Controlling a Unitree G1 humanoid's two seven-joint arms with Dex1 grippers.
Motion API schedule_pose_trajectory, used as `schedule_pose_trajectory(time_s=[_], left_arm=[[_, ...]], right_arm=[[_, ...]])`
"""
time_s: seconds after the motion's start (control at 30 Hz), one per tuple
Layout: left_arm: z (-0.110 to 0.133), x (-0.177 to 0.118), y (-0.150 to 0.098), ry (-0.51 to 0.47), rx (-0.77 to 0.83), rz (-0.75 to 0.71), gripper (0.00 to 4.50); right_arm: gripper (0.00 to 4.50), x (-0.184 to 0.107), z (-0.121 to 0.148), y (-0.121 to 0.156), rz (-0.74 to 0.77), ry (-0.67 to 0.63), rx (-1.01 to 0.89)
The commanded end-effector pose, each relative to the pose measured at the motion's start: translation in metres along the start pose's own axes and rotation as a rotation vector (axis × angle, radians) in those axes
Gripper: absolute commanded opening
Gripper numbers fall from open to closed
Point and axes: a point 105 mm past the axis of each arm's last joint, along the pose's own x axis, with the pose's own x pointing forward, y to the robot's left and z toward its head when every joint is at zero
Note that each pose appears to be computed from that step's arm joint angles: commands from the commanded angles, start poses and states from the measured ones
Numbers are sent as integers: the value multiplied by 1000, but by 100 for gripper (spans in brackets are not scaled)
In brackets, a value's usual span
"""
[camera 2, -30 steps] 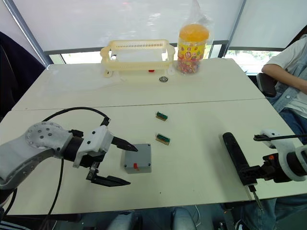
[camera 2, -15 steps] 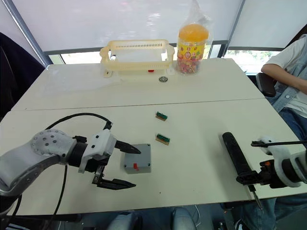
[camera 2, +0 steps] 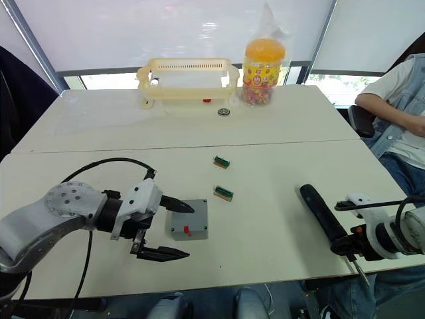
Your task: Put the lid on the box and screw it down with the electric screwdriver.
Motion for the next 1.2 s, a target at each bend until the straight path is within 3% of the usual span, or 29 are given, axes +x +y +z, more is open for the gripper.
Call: schedule_pose_trajectory(time_s=[0.03, 0.07, 0.13, 0.2, 0.33, 0.47, 0.67, 0.77, 0.97, 1.2], left_arm=[[7, -13, 22, -58, -15, 69, 450], [7, -17, 29, -70, -30, 84, 450], [12, -29, 50, -98, -55, 135, 450], [14, -38, 63, -85, -48, 158, 450], [16, -42, 71, -51, -32, 142, 450], [10, -35, 68, -1, 0, 115, 450], [-2, -26, 57, 35, 23, 96, 450], [-4, -26, 56, 22, 29, 119, 368], [-10, -14, 50, 11, 31, 111, 80], [-19, 6, 51, 10, 39, 108, 80]], right_arm=[[169, -48, 83, -12, -60, -523, 15], [169, -59, 98, -9, -59, -628, 19], [169, -104, 139, 20, 4, -972, -44], [169, -139, 163, 57, 68, -1255, -107], [169, -149, 174, 129, 241, -1503, -169], [169, -124, 164, 190, 480, -1486, -194], [169, -93, 149, 234, 639, -1444, -134], [169, -81, 142, 244, 667, -1425, -144], [169, -63, 130, 249, 692, -1376, -182], [169, -50, 126, 255, 690, -1345, -214]])
